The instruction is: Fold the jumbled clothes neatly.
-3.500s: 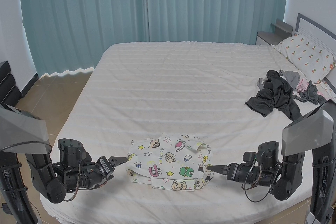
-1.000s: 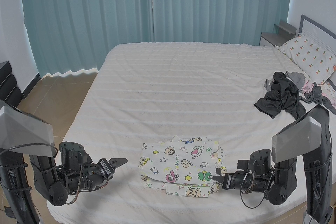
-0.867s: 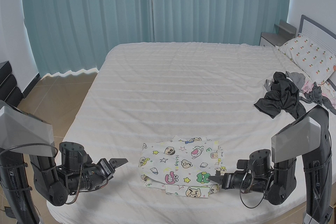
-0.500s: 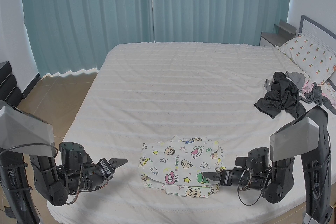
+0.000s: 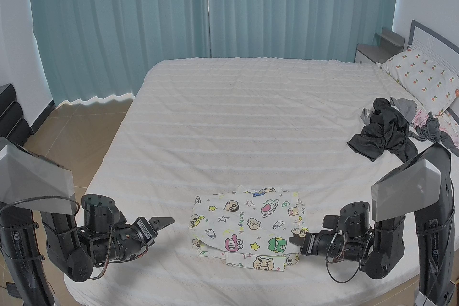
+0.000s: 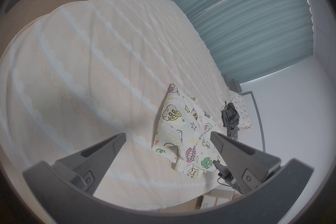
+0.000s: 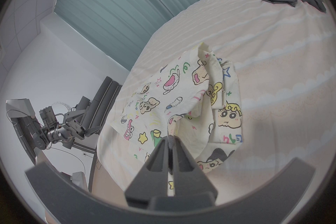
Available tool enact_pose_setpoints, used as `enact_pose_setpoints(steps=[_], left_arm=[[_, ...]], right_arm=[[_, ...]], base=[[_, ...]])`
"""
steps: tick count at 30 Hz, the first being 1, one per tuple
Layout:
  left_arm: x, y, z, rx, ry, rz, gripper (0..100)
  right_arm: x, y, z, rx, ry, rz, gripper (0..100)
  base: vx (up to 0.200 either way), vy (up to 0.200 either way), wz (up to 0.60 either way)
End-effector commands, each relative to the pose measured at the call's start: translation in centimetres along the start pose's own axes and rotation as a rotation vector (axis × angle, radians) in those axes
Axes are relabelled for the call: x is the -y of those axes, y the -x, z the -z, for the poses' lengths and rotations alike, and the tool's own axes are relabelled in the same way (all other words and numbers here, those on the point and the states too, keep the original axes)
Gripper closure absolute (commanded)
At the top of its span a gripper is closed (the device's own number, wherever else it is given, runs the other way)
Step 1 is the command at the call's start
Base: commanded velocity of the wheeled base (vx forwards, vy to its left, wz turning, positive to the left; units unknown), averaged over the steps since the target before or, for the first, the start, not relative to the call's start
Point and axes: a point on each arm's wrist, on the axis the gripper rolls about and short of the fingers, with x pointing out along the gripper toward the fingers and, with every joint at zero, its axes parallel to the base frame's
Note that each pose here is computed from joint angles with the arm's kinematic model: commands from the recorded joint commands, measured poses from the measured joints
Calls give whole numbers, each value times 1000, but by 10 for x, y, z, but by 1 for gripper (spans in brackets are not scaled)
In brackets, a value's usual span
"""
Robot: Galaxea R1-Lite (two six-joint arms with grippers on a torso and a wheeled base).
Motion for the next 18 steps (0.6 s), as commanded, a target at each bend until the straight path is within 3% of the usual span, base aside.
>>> enact_pose_setpoints(steps=[1,18], left_arm=[[0,0,0,0,1,-1,0],[-1,0,0,-2,0,-3,0]], right_arm=[[-4,15,-2,8,0,-4,100],[7,25,6,-50,56,33,100]], base=[[0,0,0],[0,0,0]])
